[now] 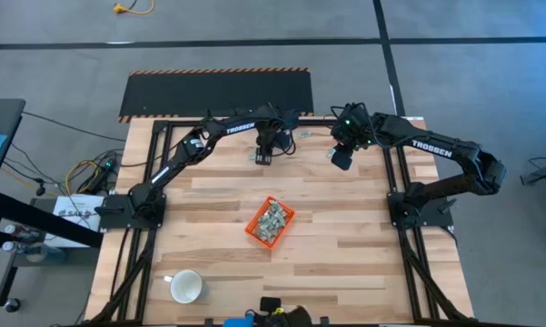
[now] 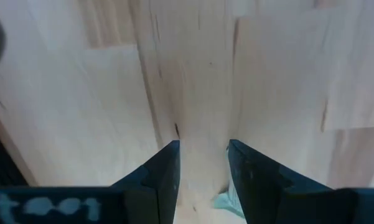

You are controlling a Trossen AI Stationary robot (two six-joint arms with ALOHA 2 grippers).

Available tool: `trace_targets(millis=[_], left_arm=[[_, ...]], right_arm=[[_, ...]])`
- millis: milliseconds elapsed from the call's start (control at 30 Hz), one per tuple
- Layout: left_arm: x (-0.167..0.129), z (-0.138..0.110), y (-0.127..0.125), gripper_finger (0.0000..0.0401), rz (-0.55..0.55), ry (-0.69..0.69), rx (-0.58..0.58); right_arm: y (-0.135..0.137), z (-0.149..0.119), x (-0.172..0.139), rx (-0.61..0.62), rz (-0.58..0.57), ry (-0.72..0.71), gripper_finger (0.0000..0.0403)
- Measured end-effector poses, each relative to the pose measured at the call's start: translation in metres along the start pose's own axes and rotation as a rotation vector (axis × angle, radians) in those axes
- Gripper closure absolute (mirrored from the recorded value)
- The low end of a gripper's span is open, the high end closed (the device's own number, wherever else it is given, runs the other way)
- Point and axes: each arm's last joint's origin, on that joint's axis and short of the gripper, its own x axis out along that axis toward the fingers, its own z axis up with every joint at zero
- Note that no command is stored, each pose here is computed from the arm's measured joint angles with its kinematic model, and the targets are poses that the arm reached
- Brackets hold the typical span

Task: Pick and place Stevia / Truvia into bins
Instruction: Put the stevia packet into the orange bin

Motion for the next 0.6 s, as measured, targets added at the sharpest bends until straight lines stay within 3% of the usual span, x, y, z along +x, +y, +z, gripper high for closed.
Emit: trace_targets(millis=[433, 600], left_arm=[[-0.013, -0.008, -0.001, 0.0274, -0.046, 0.024, -0.119], [-0.012, -0.014, -0.004, 0.0274, -0.171, 0.033, -0.126]], right_arm=[[0.0, 0.0, 0.0, 0.002, 0.0, -0.002, 0.028], [0.0, 0.0, 0.0, 0.002, 0.0, -0.001, 0.028]])
